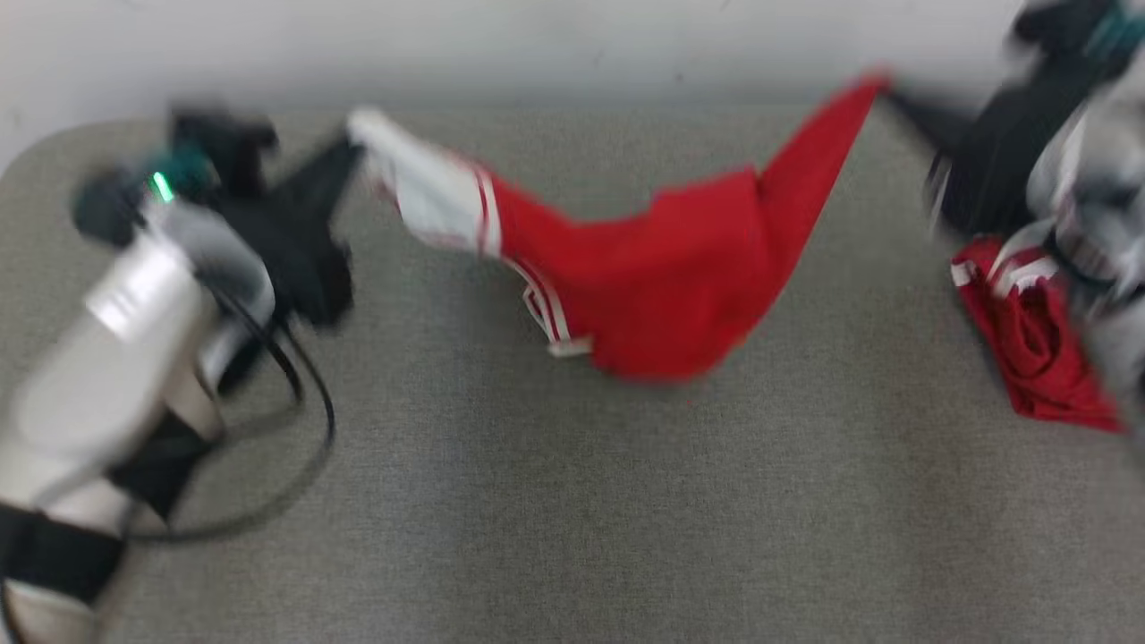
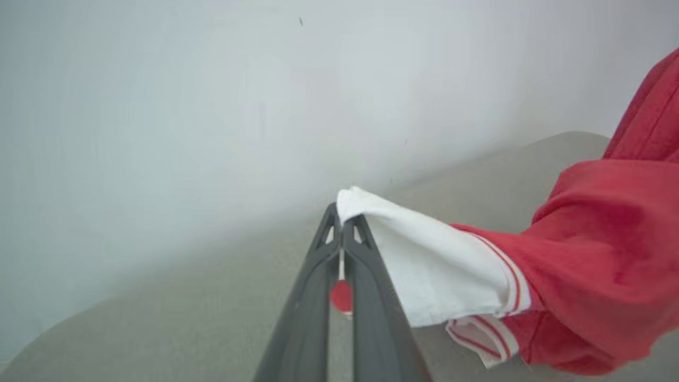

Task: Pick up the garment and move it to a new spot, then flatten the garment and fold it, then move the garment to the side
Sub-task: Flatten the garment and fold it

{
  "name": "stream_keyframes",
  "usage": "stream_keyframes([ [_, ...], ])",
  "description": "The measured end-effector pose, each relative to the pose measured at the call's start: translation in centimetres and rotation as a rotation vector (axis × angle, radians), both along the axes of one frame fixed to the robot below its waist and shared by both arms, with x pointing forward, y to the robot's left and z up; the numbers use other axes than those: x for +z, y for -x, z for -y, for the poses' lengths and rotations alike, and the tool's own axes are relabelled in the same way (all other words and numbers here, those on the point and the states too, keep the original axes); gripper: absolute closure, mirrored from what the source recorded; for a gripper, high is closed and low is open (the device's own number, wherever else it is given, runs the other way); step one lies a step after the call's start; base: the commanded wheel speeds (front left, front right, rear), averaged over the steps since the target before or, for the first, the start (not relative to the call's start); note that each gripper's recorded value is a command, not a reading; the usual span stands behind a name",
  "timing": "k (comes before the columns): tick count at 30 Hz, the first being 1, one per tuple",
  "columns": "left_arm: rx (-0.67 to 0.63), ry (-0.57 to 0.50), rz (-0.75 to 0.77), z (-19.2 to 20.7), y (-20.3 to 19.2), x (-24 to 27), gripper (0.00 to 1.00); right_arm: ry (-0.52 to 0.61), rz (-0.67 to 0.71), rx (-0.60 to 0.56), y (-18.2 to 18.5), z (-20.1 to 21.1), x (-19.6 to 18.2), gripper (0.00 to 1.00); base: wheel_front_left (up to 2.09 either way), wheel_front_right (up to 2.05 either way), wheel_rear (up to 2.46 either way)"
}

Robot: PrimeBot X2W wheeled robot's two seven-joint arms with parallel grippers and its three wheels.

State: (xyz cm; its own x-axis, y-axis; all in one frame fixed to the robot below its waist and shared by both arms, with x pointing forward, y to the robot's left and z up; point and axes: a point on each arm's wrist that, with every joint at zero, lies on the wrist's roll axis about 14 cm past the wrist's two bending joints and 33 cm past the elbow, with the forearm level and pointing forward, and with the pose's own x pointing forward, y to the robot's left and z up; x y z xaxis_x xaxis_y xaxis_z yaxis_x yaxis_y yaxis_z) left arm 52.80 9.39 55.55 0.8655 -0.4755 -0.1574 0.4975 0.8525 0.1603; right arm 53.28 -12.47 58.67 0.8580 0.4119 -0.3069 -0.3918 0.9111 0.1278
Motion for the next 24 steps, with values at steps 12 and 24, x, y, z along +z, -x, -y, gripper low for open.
stream_keyframes([
  [12, -0.053, 0.083, 0.558, 0.8, -7.6, 19.9, 1.00, -0.060, 0.618, -0.199, -9.2, 4.7, 18.3, 1.00, 0.00, 0.00, 0.00],
  [24, 0.075, 0.000, -0.067, -5.4, -1.4, -8.2, 1.00, -0.052, 0.013, -0.203, -3.5, 5.0, -11.0, 1.00, 0.00, 0.00, 0.00],
])
